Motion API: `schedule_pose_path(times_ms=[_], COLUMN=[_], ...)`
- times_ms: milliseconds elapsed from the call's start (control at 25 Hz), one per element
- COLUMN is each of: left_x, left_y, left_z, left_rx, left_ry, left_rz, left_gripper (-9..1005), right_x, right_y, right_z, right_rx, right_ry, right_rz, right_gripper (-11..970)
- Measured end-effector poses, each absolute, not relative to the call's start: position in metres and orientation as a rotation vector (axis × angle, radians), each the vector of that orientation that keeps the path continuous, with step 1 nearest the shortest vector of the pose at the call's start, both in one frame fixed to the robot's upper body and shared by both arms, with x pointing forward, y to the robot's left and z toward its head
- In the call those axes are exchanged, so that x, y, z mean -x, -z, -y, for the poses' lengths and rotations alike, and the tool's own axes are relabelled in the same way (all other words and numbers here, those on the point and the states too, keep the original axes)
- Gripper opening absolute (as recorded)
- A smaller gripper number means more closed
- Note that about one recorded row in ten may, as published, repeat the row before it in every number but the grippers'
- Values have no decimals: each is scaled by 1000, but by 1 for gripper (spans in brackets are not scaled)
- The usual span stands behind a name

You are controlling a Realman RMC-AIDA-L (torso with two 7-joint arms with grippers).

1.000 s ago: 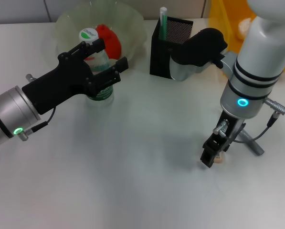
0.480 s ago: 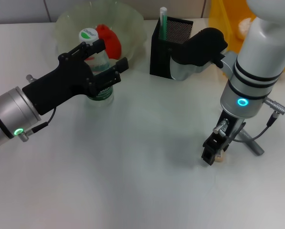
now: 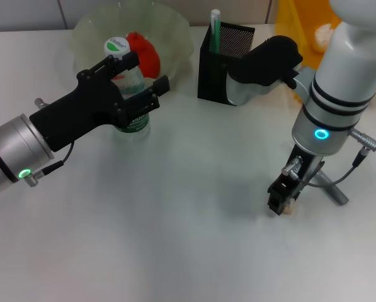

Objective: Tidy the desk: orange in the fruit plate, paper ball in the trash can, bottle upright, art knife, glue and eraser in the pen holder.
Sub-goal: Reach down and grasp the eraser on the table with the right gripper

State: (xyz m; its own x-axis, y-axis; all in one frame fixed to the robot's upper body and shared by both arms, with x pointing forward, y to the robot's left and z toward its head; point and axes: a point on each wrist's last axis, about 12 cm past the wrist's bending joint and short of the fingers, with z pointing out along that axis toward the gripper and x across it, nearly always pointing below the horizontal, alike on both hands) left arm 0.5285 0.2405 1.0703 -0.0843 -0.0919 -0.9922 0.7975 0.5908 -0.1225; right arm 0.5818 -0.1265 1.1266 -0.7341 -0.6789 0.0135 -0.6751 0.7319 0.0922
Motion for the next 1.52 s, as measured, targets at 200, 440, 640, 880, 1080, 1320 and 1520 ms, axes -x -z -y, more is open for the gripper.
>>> schedule_pose_path(times_ms=[200, 440, 640, 880, 1080, 1320, 1520], left_x=[-528, -527, -527, -526, -525, -524, -524], left_y=[-1070, -1070, -1070, -1071, -1073, -1074, -1074], left_z=[-240, -241, -242, -248, -253, -253, -253], left_rx=[-632, -630, -630, -606, -589, -591, -591], left_ry=[829, 830, 828, 818, 816, 821, 821], left_rz=[-1477, -1478, -1478, -1469, -1455, -1445, -1445], left_gripper=[797, 797, 797, 797, 797, 797, 797], right_x=[-587, -596, -612, -631, -648, -662, -660], right_y=[-1142, -1166, -1194, -1224, -1238, -1247, -1243], right_z=[132, 139, 147, 147, 142, 126, 123], right_rx=[-1116, -1118, -1097, -1105, -1124, -1167, -1194], right_ry=[219, 297, 345, 377, 307, 306, 301], right_rz=[2952, 3074, 3226, 3382, 3469, 3487, 3460], right_gripper=[380, 373, 353, 352, 351, 351, 368])
